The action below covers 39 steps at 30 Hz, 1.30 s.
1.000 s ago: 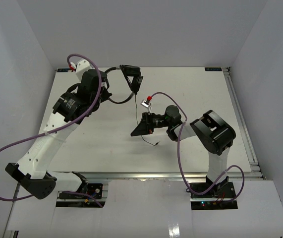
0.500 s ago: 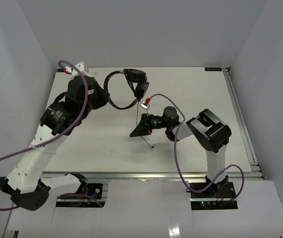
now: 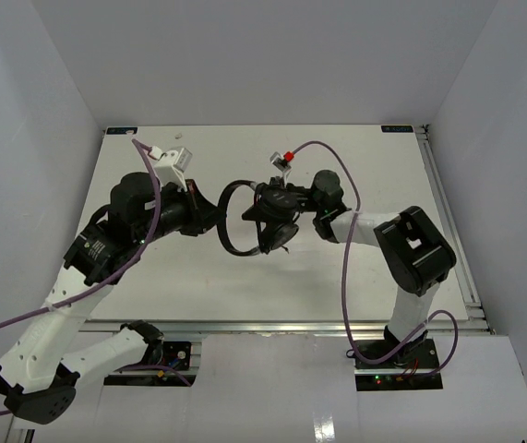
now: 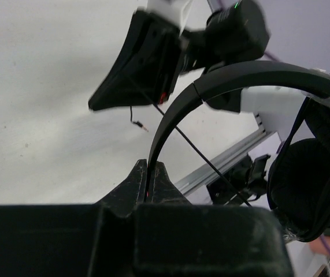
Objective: Wrap the headphones
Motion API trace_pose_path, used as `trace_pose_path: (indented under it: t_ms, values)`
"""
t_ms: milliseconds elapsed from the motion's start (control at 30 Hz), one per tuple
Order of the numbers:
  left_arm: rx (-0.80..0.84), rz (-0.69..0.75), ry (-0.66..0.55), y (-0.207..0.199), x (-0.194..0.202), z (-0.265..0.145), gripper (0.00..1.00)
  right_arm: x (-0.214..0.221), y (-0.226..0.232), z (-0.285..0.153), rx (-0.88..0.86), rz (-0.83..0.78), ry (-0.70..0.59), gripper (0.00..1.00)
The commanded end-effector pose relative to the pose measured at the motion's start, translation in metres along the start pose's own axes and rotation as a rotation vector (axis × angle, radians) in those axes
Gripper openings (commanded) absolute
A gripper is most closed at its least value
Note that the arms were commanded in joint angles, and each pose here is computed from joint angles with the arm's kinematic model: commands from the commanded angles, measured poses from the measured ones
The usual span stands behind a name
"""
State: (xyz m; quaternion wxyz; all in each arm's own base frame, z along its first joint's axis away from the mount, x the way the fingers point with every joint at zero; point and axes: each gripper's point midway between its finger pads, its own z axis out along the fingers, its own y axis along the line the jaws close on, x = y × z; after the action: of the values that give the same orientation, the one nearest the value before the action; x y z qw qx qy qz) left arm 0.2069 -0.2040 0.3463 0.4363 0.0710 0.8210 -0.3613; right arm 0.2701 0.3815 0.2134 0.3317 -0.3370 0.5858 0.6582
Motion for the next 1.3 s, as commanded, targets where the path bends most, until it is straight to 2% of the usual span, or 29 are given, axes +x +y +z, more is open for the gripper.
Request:
trace_pose_path:
  t_ms: [0,200,533,667,833,1267]
  values:
    - [0.209,0.121,0.041,-0.027,0.019,-0.014,0.00,-0.039,-0.029,-0.012,0.205,-0.151,0.005,0.08]
    - [0.241,0.197,0.124,-0.013,0.051,-0.001,0.00,-0.072,-0.043,-0.038,0.312,-0.131,0.030,0.08]
    - [-0.003,0.288,0.269,0.050,0.082,0.030,0.00,-0.126,-0.042,-0.073,0.576,-0.254,0.055,0.08]
    - [-0.100,0.318,0.328,0.077,0.093,0.042,0.00,-0.132,-0.040,-0.082,0.640,-0.255,0.080,0.08]
    - [-0.207,0.329,0.378,0.101,0.100,0.058,0.00,-0.136,-0.033,-0.085,0.648,-0.264,0.094,0.08]
    - [-0.531,0.307,0.365,0.153,0.082,0.089,0.00,-0.110,0.005,-0.073,0.523,-0.256,0.134,0.08]
